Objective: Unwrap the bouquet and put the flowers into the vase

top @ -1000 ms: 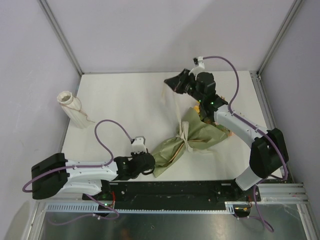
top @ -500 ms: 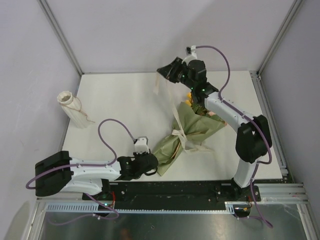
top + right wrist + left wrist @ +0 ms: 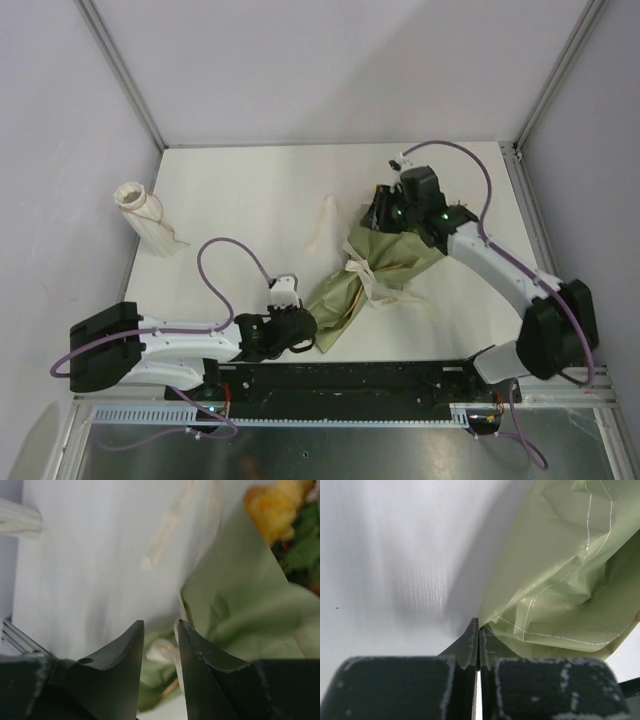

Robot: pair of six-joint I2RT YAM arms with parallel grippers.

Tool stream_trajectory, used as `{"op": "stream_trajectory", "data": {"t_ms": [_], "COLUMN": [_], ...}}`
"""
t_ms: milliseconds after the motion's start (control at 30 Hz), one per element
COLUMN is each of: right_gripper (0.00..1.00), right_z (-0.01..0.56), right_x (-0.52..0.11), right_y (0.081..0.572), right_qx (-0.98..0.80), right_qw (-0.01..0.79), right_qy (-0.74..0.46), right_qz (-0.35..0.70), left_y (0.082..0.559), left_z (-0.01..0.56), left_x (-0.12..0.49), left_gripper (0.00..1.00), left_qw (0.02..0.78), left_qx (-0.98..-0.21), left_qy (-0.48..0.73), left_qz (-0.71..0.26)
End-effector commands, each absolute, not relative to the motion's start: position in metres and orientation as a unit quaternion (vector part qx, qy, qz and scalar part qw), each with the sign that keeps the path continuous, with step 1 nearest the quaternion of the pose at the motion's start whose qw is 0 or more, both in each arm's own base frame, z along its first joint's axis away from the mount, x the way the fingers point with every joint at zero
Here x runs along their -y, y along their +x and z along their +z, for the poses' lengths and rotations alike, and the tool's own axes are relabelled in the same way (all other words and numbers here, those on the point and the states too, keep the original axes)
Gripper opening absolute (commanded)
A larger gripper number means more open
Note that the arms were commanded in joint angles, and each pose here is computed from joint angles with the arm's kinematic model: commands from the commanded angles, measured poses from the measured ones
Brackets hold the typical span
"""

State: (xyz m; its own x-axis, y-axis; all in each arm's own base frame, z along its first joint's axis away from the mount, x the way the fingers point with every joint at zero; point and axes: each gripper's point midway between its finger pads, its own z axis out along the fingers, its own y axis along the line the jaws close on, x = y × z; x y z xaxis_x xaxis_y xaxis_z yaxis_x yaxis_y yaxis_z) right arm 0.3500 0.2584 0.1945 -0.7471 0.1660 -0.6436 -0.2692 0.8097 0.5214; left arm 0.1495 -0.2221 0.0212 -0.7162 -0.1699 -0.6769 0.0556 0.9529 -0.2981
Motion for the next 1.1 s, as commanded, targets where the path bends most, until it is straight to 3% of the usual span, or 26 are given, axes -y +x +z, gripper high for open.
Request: {"op": "stream_trajectory", "data": {"t_ms": [0,300,500,1067], "right_gripper": [0.38,0.39,0.33,0.34], "right_z": [0.176,0.141,0.126,0.093], "right_x": [-0.229,-0.223,-0.231,-0.237], "right_y": [0.308,0.268,0.269,0.277], "right_qx": [-0.891,-0.875,-0.873,-0.889], "right_qw": [0.355,0.353,0.345,0.333], "right_qy": [-0.081,-0.131,-0.150,-0.161], "right_qz": [0.271,0.304,0.310,0.270], "left_y": [0.160,0.159,0.158,0.156], "left_z": [0.046,0.048,0.049,0.050], "left_x": [0.234,0.238,0.239,0.243], "left_gripper": [0.00,0.00,0.00,0.00], "left_qw": [0.406,0.404,0.404,0.405], "left_qx": [-0.895,-0.895,-0.895,-0.895], "left_qy": [-0.048,-0.042,-0.040,-0.032], "left_qz": [-0.177,-0.181,-0.183,-0.182]}}
